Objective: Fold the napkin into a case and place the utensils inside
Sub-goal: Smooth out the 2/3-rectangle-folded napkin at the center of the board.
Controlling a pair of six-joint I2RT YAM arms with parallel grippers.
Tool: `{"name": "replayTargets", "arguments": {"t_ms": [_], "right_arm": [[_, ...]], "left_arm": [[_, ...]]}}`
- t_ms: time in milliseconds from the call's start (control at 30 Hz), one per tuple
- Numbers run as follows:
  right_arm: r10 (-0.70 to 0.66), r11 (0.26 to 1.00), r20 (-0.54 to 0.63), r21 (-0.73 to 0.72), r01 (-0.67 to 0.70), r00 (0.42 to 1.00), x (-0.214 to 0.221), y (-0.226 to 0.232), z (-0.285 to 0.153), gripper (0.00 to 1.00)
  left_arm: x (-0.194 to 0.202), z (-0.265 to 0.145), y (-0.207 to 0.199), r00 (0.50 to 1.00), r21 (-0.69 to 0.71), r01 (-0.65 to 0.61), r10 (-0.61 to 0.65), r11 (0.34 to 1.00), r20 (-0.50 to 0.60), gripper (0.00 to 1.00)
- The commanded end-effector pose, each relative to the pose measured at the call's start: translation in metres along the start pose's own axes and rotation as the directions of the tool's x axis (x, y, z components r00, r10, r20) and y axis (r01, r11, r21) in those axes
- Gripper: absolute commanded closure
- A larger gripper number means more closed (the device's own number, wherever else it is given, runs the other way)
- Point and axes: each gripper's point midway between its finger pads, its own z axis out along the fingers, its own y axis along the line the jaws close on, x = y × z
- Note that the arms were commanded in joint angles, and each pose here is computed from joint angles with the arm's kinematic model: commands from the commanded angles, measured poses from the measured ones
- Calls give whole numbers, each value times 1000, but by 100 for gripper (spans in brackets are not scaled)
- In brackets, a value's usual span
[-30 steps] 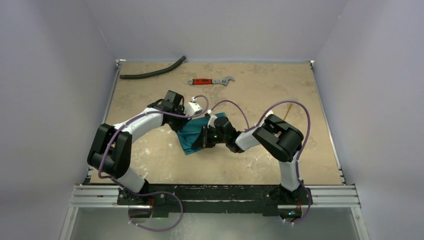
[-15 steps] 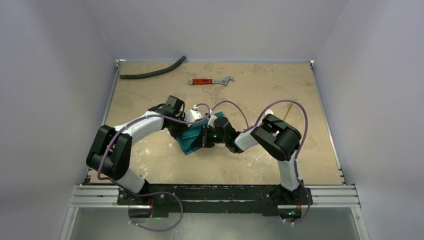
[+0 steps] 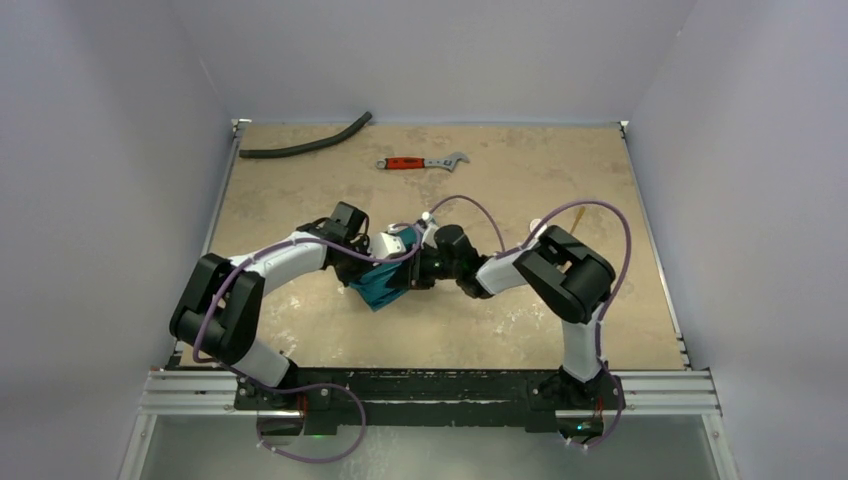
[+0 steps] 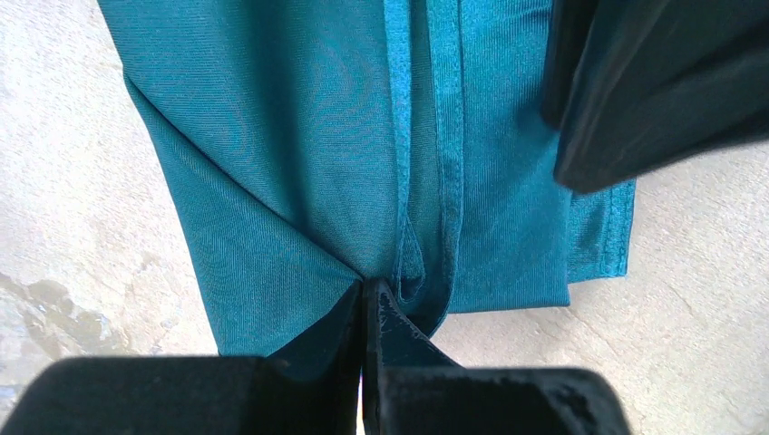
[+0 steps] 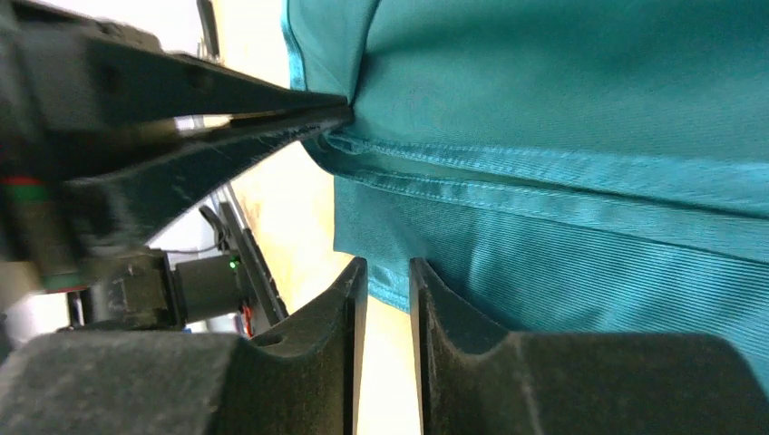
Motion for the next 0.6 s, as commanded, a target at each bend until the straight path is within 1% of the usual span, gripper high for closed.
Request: {"name": "replayTargets", "arguments": {"t_ms": [0, 100, 267, 433, 567], "right_arm": [[-53, 999, 78, 9, 53, 995, -54, 18, -29, 72], [-52, 999, 106, 14, 51, 993, -80, 14, -33, 72], [-30, 999, 126, -31, 35, 992, -105, 18, -10, 75], [34, 993, 144, -113, -18, 989, -118, 23, 11, 77], [37, 994, 132, -105, -24, 991, -118, 21, 23, 79]], "left_arm": [[5, 2, 5, 998, -34, -55, 55, 998, -11, 100], [0, 2, 7, 999, -37, -45, 45, 998, 6, 100], [-1, 2, 5, 999, -41, -34, 35, 999, 20, 100], [0, 2, 4, 999, -46, -28, 29, 999, 27, 100], [3, 2, 3, 999, -46, -38, 39, 998, 23, 100]]}}
